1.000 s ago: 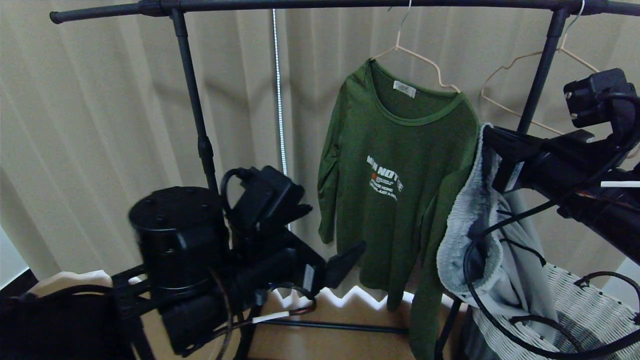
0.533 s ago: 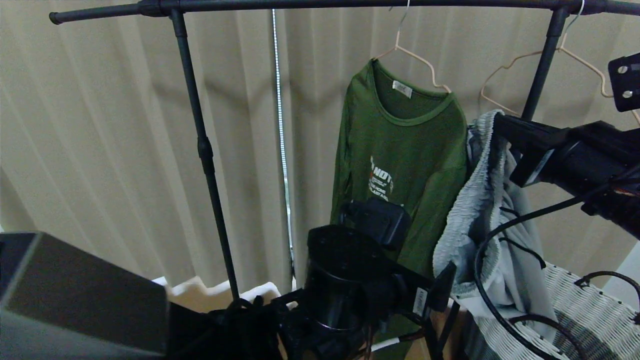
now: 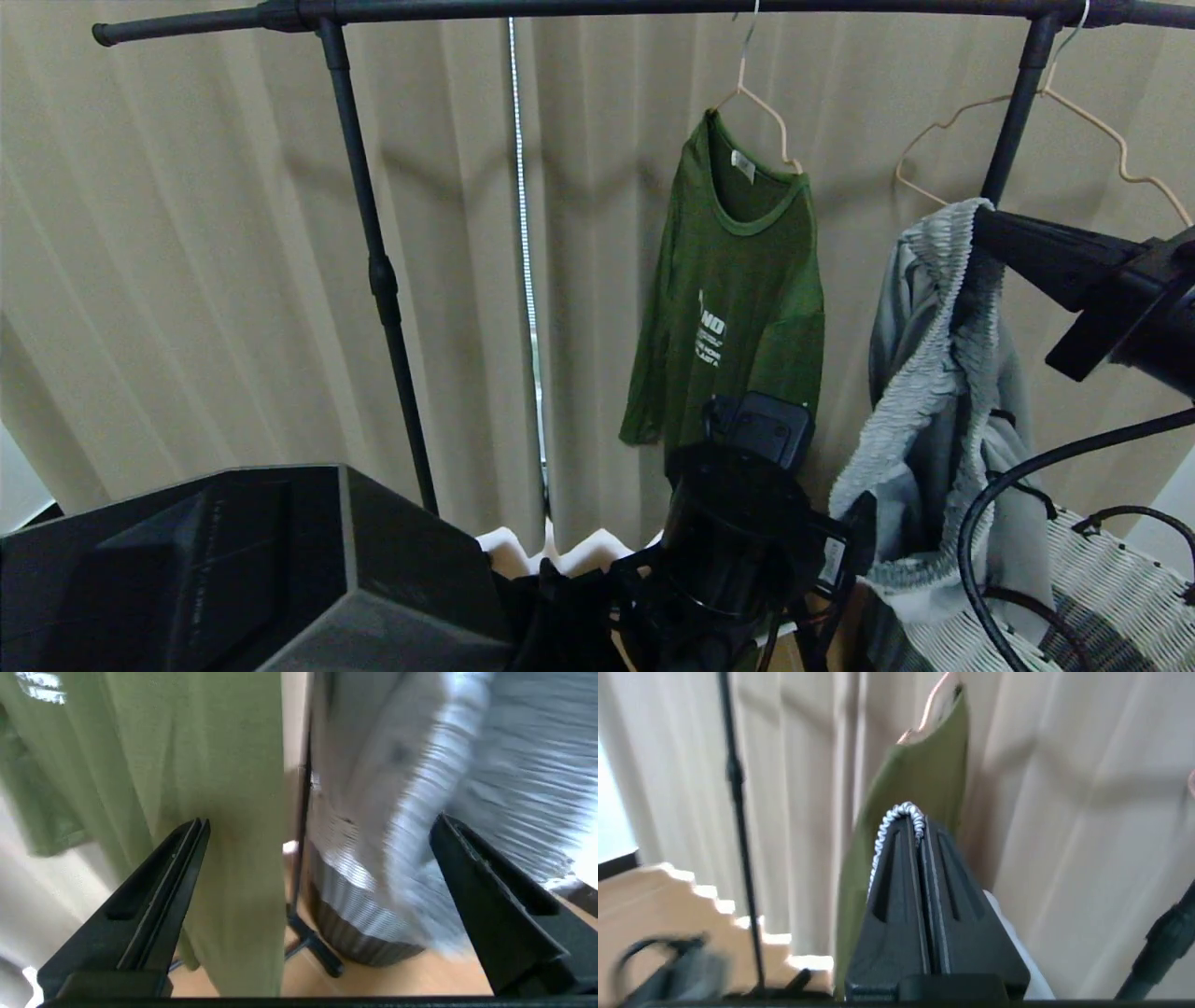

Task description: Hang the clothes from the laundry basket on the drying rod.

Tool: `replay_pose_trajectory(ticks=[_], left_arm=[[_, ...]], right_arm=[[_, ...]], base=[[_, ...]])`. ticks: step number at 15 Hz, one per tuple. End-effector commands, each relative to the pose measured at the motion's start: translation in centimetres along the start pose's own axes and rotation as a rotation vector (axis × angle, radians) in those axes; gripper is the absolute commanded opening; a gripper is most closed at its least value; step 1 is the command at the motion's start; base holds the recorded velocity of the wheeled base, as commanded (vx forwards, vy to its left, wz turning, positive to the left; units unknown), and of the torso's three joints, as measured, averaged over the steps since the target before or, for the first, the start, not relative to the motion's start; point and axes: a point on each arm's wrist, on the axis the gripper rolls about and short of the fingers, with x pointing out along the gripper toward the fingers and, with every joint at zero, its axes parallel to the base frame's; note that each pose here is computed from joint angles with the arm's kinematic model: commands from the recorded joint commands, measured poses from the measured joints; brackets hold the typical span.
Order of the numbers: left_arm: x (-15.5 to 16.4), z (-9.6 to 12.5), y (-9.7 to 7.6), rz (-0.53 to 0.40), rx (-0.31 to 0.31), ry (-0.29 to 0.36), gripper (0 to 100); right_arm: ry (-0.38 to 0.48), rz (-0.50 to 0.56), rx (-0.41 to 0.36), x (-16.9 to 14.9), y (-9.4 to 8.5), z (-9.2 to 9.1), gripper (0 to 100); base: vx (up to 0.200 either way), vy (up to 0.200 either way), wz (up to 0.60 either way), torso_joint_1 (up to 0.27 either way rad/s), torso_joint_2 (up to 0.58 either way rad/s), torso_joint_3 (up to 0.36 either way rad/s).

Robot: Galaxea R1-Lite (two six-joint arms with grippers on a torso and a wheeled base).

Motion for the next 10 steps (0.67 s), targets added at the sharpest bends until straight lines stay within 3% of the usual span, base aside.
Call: replay_pose_trajectory(ticks=[1,5,6,10], left_arm=[[0.5,-0.8,0.3,0.016,0.006,0.018,100],[0.0,-1.8,0.5,0.017,0.021,0.053,100],[0.0,-1.9,0.5,0.018,0.023,0.058,0],[-1.1,-2.4,0.8,0.009,0.03,0.051,0]], right_arm=[[-0.032,0.004,0.001,-0.5,0.1,0.8,0],[-0.042,0.004,0.001,-0.4,0.1,1.1,0],[-0.043,0.004,0.001,-0.4,0.1,1.1,0],[-0.032,0.004,0.002,-0.1,0.1,0.9,0]], base=[[0.0,0.0,0.0,0.0,0.0,0.0],[0.0,0.0,0.0,0.0,0.0,0.0],[0.0,0.0,0.0,0.0,0.0,0.0],[0.0,0.0,0.0,0.0,0.0,0.0]])
